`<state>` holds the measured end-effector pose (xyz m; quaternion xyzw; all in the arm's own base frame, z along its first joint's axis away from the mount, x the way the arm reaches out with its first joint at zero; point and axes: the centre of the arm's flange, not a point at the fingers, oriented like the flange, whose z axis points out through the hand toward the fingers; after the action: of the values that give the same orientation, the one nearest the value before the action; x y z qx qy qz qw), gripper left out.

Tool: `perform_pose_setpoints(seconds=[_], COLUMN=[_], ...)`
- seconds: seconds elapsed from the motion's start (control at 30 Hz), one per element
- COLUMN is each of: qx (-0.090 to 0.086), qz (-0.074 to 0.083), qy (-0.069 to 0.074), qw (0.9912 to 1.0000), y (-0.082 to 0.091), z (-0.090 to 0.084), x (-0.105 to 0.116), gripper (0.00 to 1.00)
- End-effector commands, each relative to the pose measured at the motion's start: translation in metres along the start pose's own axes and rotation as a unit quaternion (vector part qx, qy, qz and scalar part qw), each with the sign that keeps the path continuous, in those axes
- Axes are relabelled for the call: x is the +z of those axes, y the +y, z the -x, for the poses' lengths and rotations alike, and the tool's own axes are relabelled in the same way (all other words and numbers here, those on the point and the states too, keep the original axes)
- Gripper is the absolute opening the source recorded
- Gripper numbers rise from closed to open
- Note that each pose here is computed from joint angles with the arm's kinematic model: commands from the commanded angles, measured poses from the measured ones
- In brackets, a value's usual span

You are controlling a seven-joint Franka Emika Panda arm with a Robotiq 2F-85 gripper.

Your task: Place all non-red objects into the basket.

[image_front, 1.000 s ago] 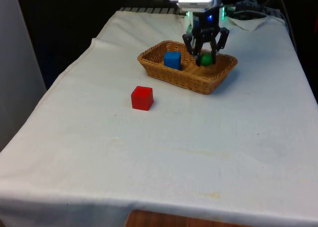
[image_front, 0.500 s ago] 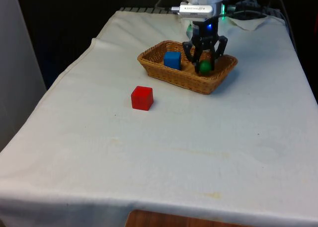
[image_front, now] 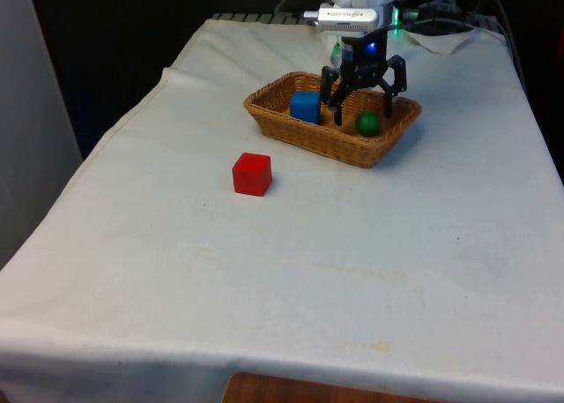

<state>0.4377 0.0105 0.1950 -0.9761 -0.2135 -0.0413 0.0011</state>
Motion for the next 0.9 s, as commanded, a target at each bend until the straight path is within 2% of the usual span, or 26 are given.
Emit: perform_pose_setpoints(seconds=[0.0, 0.1, 0.13, 0.17, 0.4, 0.43, 0.87], qx=[0.001, 0.001, 0.0, 0.002, 0.012, 0.009, 0.032], qz=[-0.001, -0.002, 0.0, -0.002, -0.005, -0.004, -0.01], qy=[-0.001, 0.001, 0.0, 0.005, 0.011, 0.011, 0.02], qw=[1.0, 1.0, 1.0, 0.99999, 0.99986, 0.9999, 0.99923], y=[0.0, 0.0, 0.0, 0.0, 0.003, 0.003, 0.004], z=[0.001, 0.0, 0.0, 0.0, -0.002, -0.003, -0.009], x=[-0.001, -0.005, 0.0, -0.011, -0.038, -0.036, -0.07], gripper=[1.0, 1.0, 1.0, 1.0, 1.0, 1.0, 1.0])
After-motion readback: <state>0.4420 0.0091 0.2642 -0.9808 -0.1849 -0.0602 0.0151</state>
